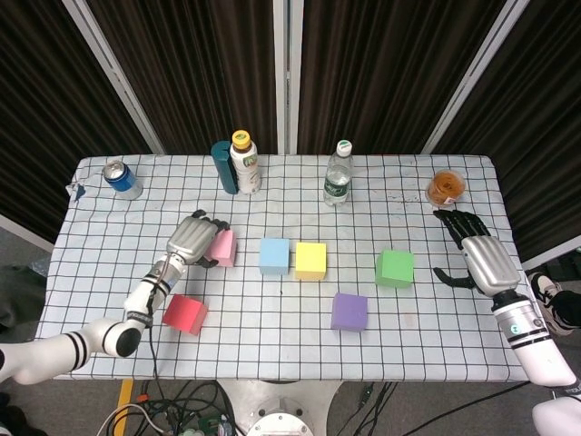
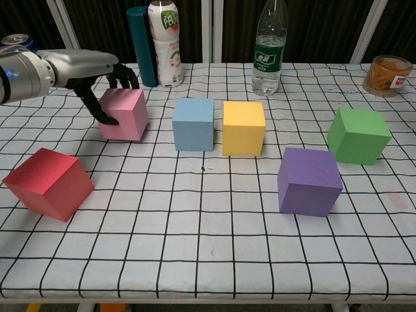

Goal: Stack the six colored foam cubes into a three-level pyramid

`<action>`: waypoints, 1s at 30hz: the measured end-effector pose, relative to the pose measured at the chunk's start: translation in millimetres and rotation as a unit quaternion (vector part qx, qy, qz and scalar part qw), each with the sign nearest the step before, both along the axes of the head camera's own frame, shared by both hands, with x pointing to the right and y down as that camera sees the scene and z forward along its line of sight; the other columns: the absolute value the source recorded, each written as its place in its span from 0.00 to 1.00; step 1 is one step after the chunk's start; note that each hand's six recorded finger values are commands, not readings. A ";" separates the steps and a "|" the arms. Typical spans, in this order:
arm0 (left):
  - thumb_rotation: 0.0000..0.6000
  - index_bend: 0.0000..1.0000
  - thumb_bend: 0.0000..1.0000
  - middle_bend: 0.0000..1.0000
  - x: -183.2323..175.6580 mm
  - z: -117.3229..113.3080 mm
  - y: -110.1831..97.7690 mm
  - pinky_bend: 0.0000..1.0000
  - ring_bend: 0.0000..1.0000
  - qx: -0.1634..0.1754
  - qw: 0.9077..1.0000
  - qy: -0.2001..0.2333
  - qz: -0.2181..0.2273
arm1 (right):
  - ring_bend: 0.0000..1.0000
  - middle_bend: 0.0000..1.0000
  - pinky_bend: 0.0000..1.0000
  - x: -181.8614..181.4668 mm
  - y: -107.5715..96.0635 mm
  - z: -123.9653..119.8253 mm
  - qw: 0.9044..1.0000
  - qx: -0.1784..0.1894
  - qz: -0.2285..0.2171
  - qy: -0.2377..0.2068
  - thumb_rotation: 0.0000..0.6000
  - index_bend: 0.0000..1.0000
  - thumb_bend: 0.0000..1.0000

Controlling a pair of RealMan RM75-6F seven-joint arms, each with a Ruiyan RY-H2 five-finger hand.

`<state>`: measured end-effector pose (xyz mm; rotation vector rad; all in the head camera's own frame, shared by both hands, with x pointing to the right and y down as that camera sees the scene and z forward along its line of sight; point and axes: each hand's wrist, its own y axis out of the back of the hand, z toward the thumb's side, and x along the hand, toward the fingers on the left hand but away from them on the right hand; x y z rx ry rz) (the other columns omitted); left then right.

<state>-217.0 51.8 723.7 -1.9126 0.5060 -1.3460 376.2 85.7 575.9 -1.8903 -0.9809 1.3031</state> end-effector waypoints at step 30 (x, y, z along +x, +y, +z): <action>1.00 0.12 0.17 0.14 55.6 -1.3 20.2 0.16 0.16 0.001 1.000 -0.014 0.021 | 0.00 0.07 0.00 13.7 4.4 0.8 1.000 -0.004 0.012 -0.005 1.00 0.00 0.21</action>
